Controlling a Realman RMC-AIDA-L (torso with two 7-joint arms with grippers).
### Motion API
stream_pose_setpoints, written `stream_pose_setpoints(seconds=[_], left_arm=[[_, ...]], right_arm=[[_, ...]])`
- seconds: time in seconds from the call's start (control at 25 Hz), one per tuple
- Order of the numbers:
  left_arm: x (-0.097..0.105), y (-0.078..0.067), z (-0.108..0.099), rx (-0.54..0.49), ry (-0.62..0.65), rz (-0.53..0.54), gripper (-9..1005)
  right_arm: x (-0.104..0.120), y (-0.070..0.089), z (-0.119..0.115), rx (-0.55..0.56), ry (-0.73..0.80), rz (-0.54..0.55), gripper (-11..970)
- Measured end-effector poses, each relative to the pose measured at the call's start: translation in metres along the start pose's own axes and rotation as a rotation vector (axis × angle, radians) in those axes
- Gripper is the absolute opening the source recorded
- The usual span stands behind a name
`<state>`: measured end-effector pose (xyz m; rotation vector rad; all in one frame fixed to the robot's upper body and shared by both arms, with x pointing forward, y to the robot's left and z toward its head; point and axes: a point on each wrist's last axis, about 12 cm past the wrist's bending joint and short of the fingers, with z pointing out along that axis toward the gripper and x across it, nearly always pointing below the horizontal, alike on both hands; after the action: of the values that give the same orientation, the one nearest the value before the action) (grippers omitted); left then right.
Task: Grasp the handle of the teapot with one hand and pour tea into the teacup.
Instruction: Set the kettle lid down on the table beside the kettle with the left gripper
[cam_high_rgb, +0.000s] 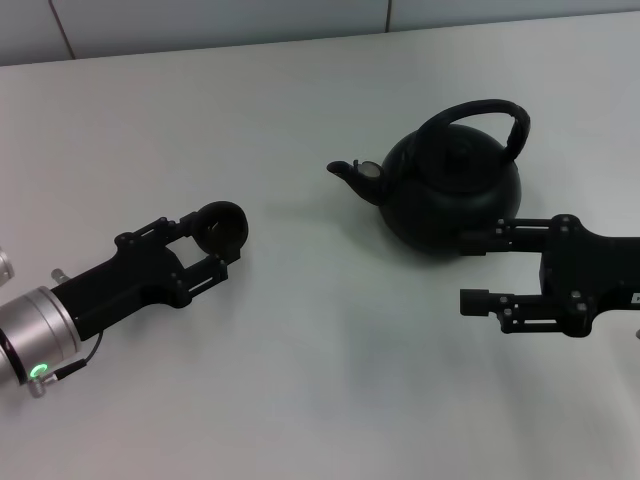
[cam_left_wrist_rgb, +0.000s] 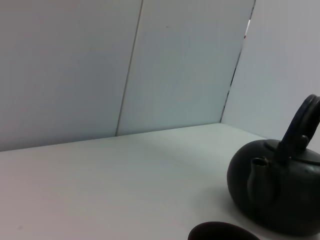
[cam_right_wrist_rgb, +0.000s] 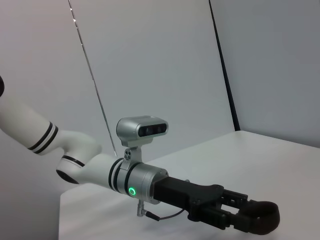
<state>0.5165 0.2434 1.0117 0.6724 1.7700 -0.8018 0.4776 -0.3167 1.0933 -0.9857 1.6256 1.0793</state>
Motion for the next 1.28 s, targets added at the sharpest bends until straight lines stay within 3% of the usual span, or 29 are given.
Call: stream_pose_setpoints(seconds=[0.48, 0.64, 1.28], left_arm=[[0.001, -0.005, 0.006, 0.024, 0.01, -0.012, 669], [0.007, -0.009, 0.012, 0.021, 0.037, 0.029, 677], [0.011, -0.006, 0.01, -0.011, 0.068, 0.04, 715]], right_arm=[[0.0, 0.0, 0.003, -0.011, -0.001, 0.001, 685], [-0.001, -0.001, 0.004, -0.012, -0.003, 0.0, 685], [-0.003, -0.002, 0.008, -0.024, -0.013, 0.019, 683]])
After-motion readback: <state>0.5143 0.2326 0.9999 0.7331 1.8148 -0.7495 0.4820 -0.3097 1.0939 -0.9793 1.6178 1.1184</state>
